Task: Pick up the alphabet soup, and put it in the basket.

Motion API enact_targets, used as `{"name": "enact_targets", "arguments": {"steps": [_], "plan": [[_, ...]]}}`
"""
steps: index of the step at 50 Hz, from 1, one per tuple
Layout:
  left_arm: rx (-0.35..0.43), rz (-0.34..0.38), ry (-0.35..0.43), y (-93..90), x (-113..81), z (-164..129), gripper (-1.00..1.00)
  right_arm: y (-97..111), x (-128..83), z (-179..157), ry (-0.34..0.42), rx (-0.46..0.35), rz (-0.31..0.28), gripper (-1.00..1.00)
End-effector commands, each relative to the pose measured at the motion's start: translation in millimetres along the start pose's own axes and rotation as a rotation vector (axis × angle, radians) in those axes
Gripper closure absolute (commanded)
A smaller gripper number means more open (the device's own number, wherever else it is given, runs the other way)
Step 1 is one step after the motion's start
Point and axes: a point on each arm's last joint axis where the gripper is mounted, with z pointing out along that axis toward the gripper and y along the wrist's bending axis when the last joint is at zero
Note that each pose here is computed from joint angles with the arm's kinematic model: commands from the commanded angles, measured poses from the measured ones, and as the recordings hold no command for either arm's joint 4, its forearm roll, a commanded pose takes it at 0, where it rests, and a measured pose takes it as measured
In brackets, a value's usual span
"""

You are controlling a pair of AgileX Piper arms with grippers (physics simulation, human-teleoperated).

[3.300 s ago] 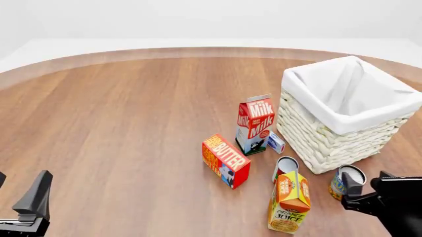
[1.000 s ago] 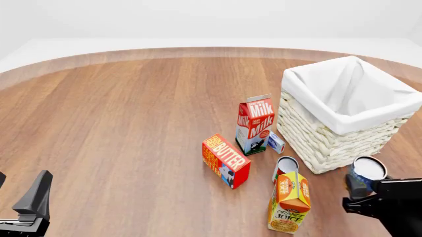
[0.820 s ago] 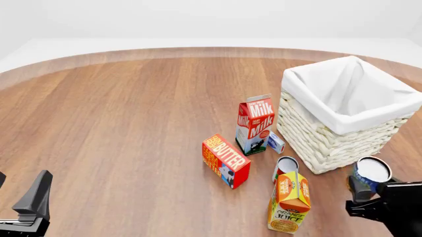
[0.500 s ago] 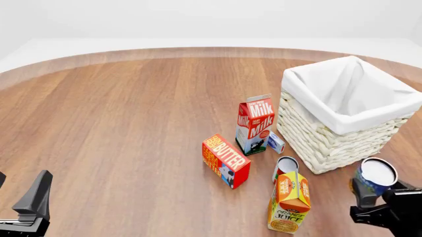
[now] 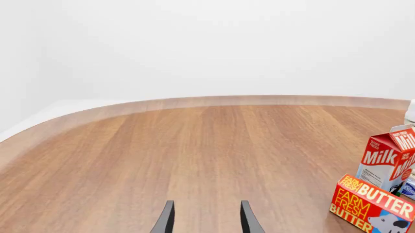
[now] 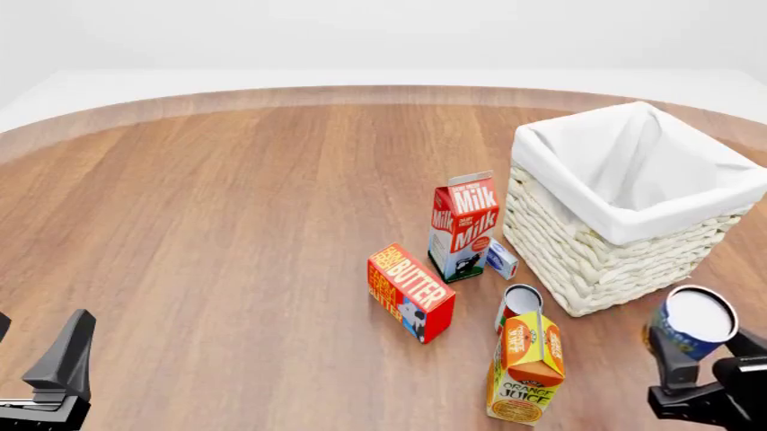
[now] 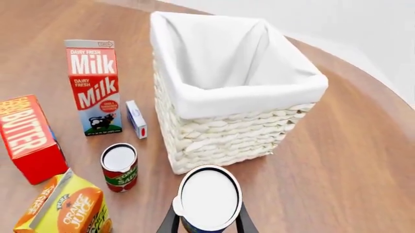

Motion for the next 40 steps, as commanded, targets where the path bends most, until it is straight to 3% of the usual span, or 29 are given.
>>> {"name": "enact_targets", "arguments": {"steps": [1,21,40], "plan": [[0.000,0.000,0.000,0.0,0.0,0.0,-1.00,-1.9,-14.3,-13.3,-0.044,-0.007,0.003,1.00],[0.000,0.000,0.000,0.0,0.0,0.0,-1.00,-7.2,-45.9,-33.9,-0.100,-0.020,-0.014,1.00],[0.000,0.000,0.000,0.0,0.0,0.0,-1.00,-13.9,-84.2,-43.9,-0.153,-0.035,0.018,1.00]]}}
